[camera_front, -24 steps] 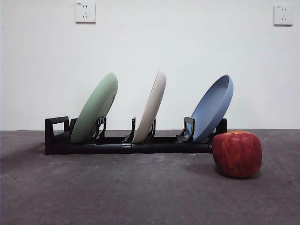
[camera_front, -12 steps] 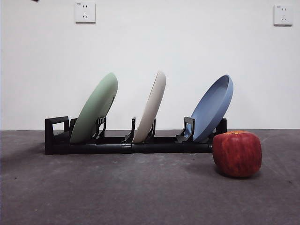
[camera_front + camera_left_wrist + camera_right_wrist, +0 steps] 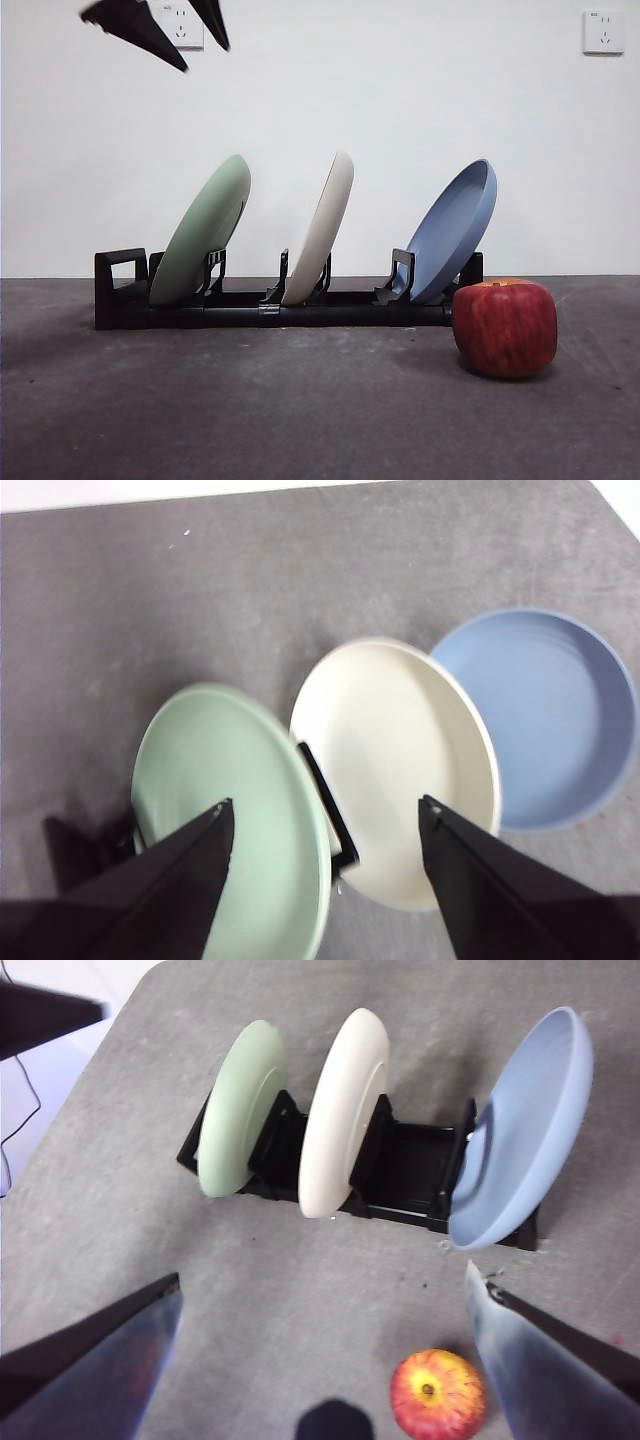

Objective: Take the green plate from the plate rack,put the plate on the table,take the apple from the table,put the apple in the plate

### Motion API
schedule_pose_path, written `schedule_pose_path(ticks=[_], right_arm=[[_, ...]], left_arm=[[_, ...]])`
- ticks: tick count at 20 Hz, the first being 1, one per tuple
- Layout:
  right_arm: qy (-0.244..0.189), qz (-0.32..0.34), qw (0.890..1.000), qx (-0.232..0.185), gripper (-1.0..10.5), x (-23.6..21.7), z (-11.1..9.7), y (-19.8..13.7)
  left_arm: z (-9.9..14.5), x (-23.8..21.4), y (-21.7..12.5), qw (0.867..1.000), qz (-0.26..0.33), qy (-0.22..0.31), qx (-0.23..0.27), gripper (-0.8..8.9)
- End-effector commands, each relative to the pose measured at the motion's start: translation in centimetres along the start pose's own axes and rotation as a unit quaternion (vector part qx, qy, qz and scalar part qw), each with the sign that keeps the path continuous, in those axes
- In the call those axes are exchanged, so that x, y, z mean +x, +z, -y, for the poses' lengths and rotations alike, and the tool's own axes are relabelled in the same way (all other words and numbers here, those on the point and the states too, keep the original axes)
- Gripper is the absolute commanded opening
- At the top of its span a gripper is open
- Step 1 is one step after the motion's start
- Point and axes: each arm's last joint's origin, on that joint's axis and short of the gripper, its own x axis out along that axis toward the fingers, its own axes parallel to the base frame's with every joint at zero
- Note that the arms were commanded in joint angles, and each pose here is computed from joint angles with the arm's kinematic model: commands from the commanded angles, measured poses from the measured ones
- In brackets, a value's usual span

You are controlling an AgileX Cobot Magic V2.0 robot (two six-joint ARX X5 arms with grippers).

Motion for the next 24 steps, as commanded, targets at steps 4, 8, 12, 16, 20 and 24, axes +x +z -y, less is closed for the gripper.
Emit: schedule_pose_path(ticks=[4,8,12,16,20,24], right_arm=[[-0.02,0.0,1.0,-0.006,4.7,0.0,0.1,0.1],[-0.021,0.0,1.0,-0.005,4.7,0.0,0.1,0.1],[-0.021,-0.001,1.0,-0.005,4.7,0.0,0.1,0.0],[-0.022,-0.004,1.0,-0.004,4.7,0.0,0.1,0.0],[-0.022,-0.005,1.0,-0.003,4.7,0.0,0.1,0.0],[-0.022,-0.006,1.0,-0.003,4.7,0.0,0.1,-0.1]], left_arm=[[0.1,5.3,-0.6,0.998,-0.055,0.018,0.006,3.15],[0.2,8.0,-1.7,0.995,-0.099,0.03,0.013,3.15],[0.3,8.8,-2.1,0.993,-0.113,0.038,0.017,3.14],[0.3,8.8,-2.2,0.993,-0.114,0.038,0.019,3.1],[0.3,8.9,-2.2,0.992,-0.116,0.04,0.021,3.1],[0.2,8.9,-2.2,0.992,-0.113,0.051,0.023,3.1]])
